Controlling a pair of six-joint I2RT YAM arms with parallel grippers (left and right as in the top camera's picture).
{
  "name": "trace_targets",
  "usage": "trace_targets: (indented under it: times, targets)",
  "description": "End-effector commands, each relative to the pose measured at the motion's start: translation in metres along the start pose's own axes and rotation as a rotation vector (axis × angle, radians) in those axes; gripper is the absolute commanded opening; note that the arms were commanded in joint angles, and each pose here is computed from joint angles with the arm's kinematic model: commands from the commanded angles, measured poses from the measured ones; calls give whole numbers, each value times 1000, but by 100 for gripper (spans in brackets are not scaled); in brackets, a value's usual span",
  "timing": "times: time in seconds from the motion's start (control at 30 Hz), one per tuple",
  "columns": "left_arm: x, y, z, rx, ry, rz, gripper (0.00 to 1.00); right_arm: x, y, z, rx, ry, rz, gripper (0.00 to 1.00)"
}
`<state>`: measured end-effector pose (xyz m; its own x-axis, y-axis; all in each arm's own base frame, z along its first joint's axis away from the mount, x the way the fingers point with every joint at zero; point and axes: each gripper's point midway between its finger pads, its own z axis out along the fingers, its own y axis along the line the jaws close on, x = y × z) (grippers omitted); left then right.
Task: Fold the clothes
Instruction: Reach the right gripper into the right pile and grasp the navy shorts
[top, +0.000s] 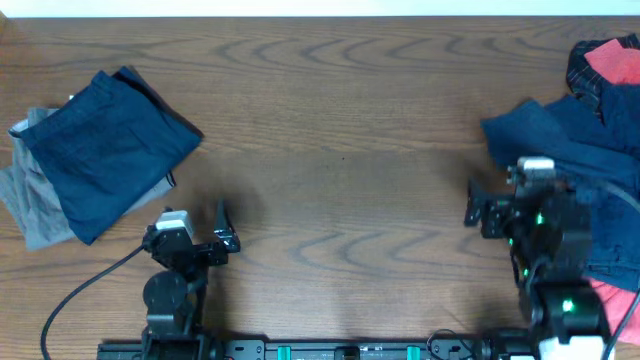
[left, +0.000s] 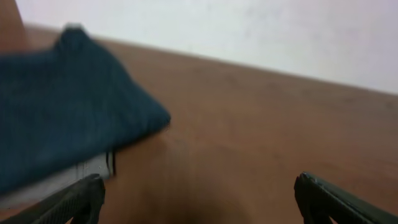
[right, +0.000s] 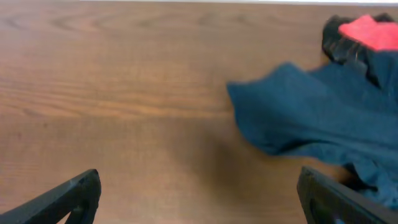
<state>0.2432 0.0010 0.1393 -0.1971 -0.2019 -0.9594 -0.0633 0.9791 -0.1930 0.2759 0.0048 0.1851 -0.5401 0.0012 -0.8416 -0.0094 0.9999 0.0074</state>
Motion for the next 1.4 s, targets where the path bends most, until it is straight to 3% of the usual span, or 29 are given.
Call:
trace_targets:
  times: [0.0,0.17,0.33,0.37,0.43,0.53,0.8,0.97,1.13,1.27,1.37]
  targets:
    - [-15,0,-2,-23,37,-51,98,-16,-12,6,64,80,-12,99]
    - [-25,-3,1,-55,183,-41,98,-15,-29,27,129,280,-32,99]
    - [-40,-8,7,-93,362,-31,98,-18,-45,52,140,379,-116,99]
    - [-44,-10,8,-96,399,-30,98,-16,-50,58,146,391,-131,97]
    - [-50,-14,11,-91,461,-31,98,-8,-68,69,205,430,-132,84]
    - [-56,-25,16,-57,529,-41,98,13,-101,83,319,514,-118,80]
    - [-47,-42,26,31,602,-70,98,74,-160,103,506,723,-61,83]
    - [-44,-42,28,29,613,-71,98,85,-192,94,675,745,7,84]
    - [-44,-42,28,29,612,-71,98,82,-198,100,672,704,46,80]
    - [-44,-42,28,29,613,-71,98,91,-198,105,649,722,65,65]
    - [-44,-42,28,29,613,-71,98,101,-201,105,657,749,90,33]
